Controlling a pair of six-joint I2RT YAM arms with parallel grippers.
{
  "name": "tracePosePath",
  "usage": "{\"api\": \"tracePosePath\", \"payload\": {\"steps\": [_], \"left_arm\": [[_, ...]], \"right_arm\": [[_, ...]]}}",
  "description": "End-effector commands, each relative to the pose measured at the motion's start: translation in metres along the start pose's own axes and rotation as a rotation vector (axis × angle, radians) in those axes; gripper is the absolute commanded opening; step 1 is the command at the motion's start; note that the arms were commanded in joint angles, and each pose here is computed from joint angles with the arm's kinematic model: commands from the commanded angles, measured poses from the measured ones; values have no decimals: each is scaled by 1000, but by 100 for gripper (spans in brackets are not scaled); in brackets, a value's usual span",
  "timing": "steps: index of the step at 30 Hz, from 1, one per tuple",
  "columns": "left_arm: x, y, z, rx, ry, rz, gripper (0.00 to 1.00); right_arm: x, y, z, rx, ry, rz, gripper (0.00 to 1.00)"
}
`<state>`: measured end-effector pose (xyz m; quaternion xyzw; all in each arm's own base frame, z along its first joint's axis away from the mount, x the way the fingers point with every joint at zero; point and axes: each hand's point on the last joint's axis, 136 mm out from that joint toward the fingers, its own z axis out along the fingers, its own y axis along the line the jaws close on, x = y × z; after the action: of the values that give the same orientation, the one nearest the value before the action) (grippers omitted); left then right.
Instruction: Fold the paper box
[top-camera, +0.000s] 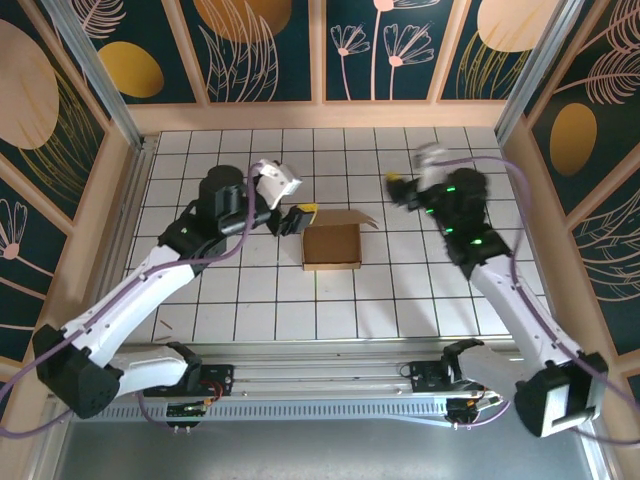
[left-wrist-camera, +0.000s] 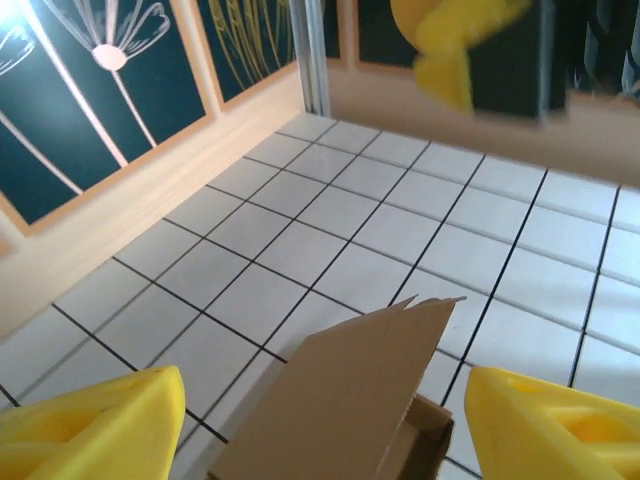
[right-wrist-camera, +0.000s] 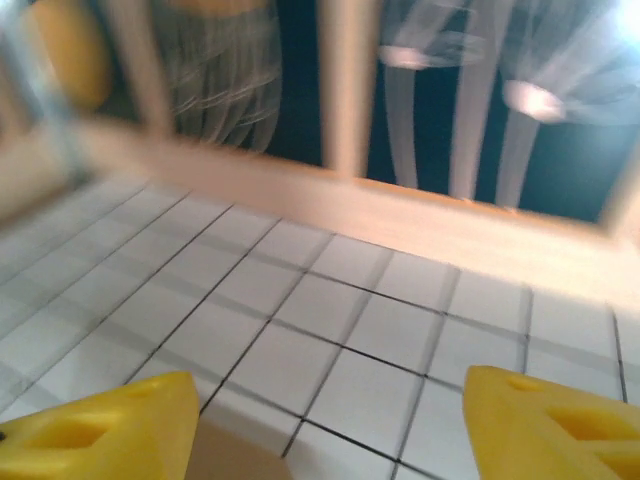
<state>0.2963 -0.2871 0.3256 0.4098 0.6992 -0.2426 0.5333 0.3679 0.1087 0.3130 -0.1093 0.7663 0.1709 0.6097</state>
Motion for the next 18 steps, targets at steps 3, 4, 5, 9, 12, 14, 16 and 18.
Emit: {"api": "tracePosePath", "payload": {"steps": [3,4,5,9,12,14,16,18], "left_arm": [[60,-17,40,11,344,165,74],[66,-19,48,20,366,167,75],[68,-21,51,28,376,173,76],[86,-22,64,30,439,189,78],[104,-17,73,-3,499,196,77],[113,-14,77,-26,523,197,75],[119,-11,80,-45,533,197,71],[123,-9,81,-57,535,197,66]], "right_arm": [[96,-26,18,-78,285,616,72],[102,-26,20,-83,297,608,74],[107,-24,21,-98,305,608,75],[139,-25,36,-92,397,667,70],[161,-19,49,-87,462,721,48],[173,-15,56,-73,502,728,42],[181,-10,62,-52,527,698,39],[187,-6,66,-40,546,673,39]]}}
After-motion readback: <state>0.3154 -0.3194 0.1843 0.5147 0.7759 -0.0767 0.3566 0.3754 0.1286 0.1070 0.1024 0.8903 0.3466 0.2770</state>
